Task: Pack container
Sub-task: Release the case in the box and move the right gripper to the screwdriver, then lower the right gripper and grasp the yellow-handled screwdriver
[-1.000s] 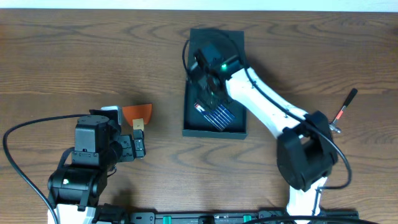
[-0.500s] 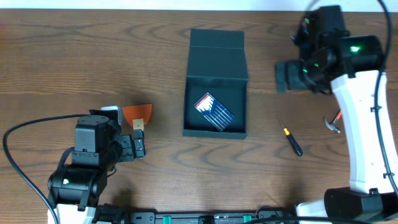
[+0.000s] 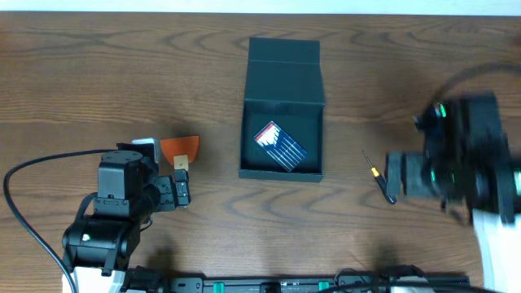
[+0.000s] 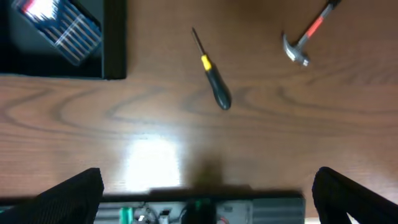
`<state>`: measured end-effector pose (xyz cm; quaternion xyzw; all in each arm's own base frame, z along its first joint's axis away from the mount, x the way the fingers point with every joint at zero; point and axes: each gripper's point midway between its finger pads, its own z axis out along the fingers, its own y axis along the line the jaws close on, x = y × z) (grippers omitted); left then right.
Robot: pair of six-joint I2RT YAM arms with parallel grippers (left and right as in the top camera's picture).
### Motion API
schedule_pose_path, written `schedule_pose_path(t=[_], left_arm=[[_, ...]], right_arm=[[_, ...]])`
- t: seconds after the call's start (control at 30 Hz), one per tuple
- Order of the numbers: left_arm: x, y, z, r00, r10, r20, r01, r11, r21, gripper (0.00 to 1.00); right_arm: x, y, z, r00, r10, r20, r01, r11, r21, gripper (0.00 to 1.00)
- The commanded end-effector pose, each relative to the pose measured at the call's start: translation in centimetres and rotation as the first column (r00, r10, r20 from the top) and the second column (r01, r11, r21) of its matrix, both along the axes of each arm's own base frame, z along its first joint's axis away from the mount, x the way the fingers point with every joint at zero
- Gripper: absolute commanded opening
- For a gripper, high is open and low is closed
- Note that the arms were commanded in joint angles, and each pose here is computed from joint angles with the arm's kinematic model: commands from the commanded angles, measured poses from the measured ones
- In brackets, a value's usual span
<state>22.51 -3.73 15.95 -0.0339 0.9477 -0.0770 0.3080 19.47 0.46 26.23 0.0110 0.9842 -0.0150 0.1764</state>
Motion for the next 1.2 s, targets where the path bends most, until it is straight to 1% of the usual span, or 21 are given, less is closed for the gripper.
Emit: schedule_pose_path(t=[0.0,0.07,0.13,0.2,0.3,0.43,0.5,0.63,0.87,1.17], left_arm=[[0.3,0.1,0.7,1.0,-0.012,0.019,0.012,1.0,0.019,0.99],[0.3,0.1,0.7,1.0,-0.012,0.019,0.012,1.0,0.019,0.98],[0.3,0.1,0.7,1.0,-0.012,0.019,0.012,1.0,0.019,0.99],[0.3,0.1,0.7,1.0,-0.012,0.019,0.012,1.0,0.019,0.99],[0.3,0.1,0.7,1.0,-0.012,0.019,0.012,1.0,0.019,0.98],[0.2,0.1,0.7,1.0,-0.012,0.019,0.012,1.0,0.019,0.99],[0.2,0.1,0.7,1.0,-0.012,0.019,0.012,1.0,0.019,0.99],[0.3,0.1,0.7,1.0,-0.012,0.019,0.012,1.0,0.019,0.99],[0.3,0.1,0.7,1.0,-0.012,0.02,0.012,1.0,0.019,0.99],[0.7,0.0,1.0,0.999,-0.012,0.043,0.012,1.0,0.017,0.99]], right_arm=[[-1.3,-0.1,-2.1,0.99,0.141,0.004,-0.14,0.989,-0.049,0.99],[-1.5,-0.2,-3.7,0.977,0.213,-0.024,-0.214,0.974,-0.075,0.99],[-1.5,-0.4,-5.4,0.977,0.201,-0.073,-0.206,0.976,-0.068,0.99],[-0.8,-0.7,-6.8,0.977,0.177,-0.116,-0.185,0.981,-0.057,0.99],[0.1,-1.8,-9.0,0.967,0.124,-0.222,-0.136,0.99,-0.04,0.99],[2.3,-3.2,-12.1,0.943,0.069,-0.326,-0.081,0.996,-0.023,0.99],[3.5,-3.7,-13.9,0.926,0.084,-0.369,-0.096,0.995,-0.015,0.99],[4.2,-3.9,-16.8,0.881,0.119,-0.458,-0.129,0.992,0.009,0.99],[5.6,-4.1,-21.3,0.834,0.13,-0.536,-0.136,0.99,0.028,0.98],[5.2,-4.0,-23.5,0.789,0.136,-0.599,-0.134,0.99,0.048,0.95]])
